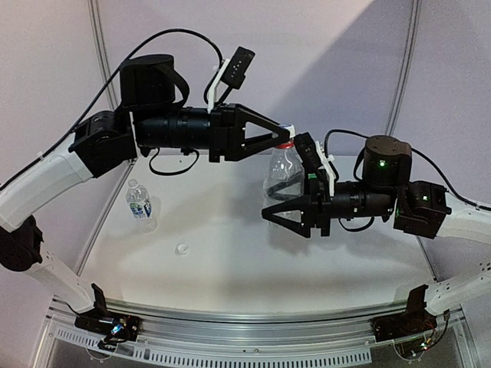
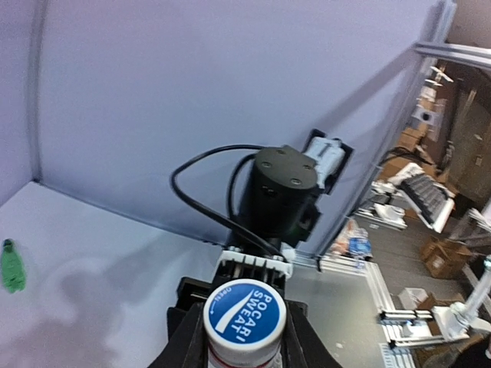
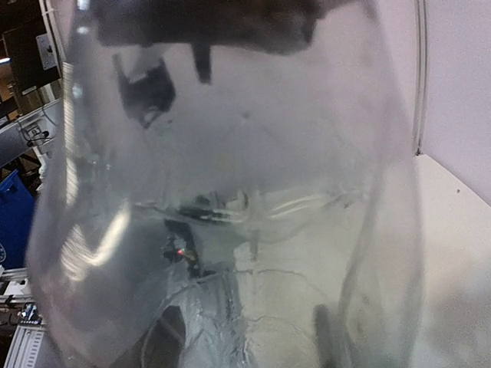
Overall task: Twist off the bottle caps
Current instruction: Unscrew the bottle cap from the plastic bottle.
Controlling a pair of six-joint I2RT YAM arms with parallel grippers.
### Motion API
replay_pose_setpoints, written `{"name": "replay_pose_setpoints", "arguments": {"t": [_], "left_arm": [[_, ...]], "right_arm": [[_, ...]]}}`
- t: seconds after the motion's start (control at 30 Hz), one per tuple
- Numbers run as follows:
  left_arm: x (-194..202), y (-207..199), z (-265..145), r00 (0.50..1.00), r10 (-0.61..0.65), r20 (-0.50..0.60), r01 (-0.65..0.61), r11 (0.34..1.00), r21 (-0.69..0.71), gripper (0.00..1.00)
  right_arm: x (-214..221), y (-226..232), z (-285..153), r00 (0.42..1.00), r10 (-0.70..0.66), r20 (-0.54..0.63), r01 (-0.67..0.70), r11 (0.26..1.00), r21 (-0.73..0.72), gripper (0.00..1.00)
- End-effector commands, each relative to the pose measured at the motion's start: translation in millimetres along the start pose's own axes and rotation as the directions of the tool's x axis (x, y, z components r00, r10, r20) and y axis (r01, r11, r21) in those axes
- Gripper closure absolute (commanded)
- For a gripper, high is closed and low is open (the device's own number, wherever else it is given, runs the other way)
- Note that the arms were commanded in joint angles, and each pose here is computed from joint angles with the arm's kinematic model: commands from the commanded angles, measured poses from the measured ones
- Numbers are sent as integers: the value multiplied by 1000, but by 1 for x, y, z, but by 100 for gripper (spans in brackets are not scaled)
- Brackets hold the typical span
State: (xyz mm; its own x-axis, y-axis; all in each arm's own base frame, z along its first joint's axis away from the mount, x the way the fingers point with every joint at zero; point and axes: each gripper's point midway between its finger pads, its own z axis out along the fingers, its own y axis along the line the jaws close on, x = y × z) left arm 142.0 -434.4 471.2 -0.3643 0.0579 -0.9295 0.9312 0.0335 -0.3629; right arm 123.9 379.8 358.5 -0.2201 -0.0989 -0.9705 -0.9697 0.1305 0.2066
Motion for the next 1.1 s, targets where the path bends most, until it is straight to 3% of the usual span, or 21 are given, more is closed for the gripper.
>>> {"name": "replay_pose_setpoints", "arguments": {"t": [0.0,0.27,0.53,0.8,0.93,1.07], "left_arm": [[30,38,0,994,-25,-102,-2,966,-258,81],[30,66,-17,996,-44,-79,-1,867,-499,83],[30,60,-16,997,-47,-66,6,855,-519,78],[16,51,-18,999,-27,-21,13,871,-491,61],[12,47,-16,1000,-16,-10,9,882,-470,48],[7,44,-17,1000,-6,5,7,887,-461,43]], "right_arm": [[-7,-29,8,1000,17,-10,-15,989,150,100],[-10,-58,19,998,50,-26,-40,955,295,100],[-7,-63,21,999,27,-25,-18,951,310,100],[-6,-58,17,1000,0,-29,9,955,295,100],[-5,-54,16,999,-20,-33,28,958,284,100],[-5,-51,15,999,-33,-33,41,961,272,100]]}}
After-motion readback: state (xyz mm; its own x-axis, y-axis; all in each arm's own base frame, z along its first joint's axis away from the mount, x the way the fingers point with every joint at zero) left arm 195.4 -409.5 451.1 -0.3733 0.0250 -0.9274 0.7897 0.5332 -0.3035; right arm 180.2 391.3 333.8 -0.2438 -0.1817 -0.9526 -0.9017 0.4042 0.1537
